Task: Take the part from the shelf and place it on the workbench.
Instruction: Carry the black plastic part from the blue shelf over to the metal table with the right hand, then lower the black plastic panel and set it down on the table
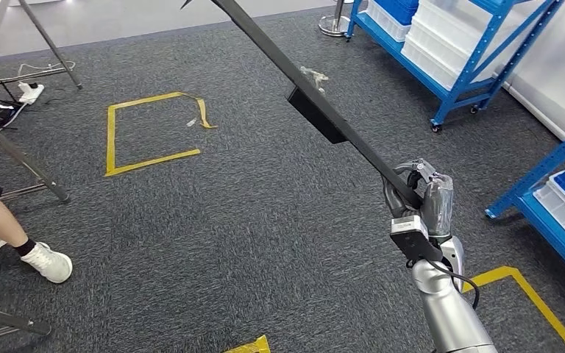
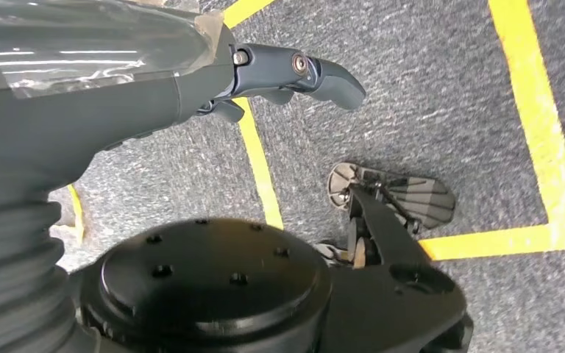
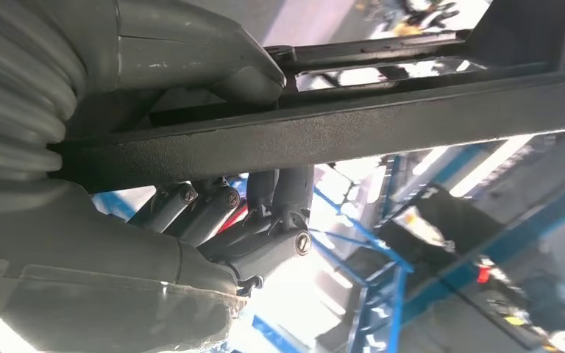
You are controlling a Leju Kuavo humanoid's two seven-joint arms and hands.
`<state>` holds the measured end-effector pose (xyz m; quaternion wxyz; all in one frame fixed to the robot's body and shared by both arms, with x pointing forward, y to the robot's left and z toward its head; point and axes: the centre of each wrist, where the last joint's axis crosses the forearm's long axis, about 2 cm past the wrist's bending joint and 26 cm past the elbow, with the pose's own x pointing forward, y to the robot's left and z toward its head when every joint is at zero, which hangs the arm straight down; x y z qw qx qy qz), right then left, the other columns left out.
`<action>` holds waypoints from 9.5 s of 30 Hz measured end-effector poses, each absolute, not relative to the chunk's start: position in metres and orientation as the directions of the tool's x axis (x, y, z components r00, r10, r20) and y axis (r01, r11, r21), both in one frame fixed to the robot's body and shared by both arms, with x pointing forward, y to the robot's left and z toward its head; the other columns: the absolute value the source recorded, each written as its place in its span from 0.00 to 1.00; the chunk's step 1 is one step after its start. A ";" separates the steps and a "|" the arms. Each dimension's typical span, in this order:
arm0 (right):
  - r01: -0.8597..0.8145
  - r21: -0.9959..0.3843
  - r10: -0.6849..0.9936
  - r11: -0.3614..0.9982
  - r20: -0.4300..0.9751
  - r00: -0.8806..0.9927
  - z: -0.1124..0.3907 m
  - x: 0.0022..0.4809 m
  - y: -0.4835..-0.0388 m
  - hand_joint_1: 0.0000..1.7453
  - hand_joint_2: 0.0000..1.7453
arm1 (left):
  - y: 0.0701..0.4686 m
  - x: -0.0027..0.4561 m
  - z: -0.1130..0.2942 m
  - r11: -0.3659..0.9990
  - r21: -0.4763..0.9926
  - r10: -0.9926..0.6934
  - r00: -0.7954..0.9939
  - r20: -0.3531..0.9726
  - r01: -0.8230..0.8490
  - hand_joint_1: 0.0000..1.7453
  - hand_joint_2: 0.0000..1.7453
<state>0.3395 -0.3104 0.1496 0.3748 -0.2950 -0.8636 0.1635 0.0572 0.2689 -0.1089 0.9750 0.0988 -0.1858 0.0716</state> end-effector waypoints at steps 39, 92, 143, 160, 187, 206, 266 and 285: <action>0.340 -0.445 0.555 0.829 0.575 -0.601 0.157 0.341 -0.295 1.00 1.00 | 0.299 0.030 -0.112 0.859 0.347 0.257 0.903 0.344 -0.377 0.00 1.00; 0.191 -0.537 0.406 0.822 0.315 -0.858 0.290 0.386 -0.167 1.00 1.00 | 0.291 0.041 -0.111 0.929 0.248 0.171 0.911 0.376 -0.276 0.00 1.00; 0.127 -0.531 0.353 0.838 0.350 -0.868 0.339 0.400 -0.133 1.00 1.00 | 0.282 0.053 -0.110 0.965 0.167 0.112 0.896 0.430 -0.201 0.00 1.00; 0.106 -0.564 0.356 0.819 0.354 -0.865 0.336 0.404 -0.125 1.00 1.00 | 0.282 0.054 -0.110 0.964 0.162 0.120 0.892 0.435 -0.209 0.00 1.00; 0.093 -0.567 0.360 0.818 0.380 -0.852 0.328 0.405 -0.131 1.00 1.00 | 0.287 0.053 -0.110 0.966 0.175 0.099 0.897 0.430 -0.190 0.00 1.00; 0.103 -0.529 0.356 0.842 0.403 -0.843 0.328 0.411 -0.148 1.00 1.00 | 0.283 0.055 -0.110 0.968 0.156 0.106 0.888 0.447 -0.195 0.00 1.00; 0.137 -0.500 0.367 0.855 0.396 -0.842 0.332 0.422 -0.179 1.00 1.00 | 0.277 0.053 -0.110 0.970 0.162 0.090 0.887 0.453 -0.181 0.00 1.00; 0.134 -0.504 0.362 0.853 0.388 -0.847 0.341 0.424 -0.178 1.00 1.00 | 0.272 0.052 -0.110 0.971 0.149 0.103 0.886 0.452 -0.189 0.00 1.00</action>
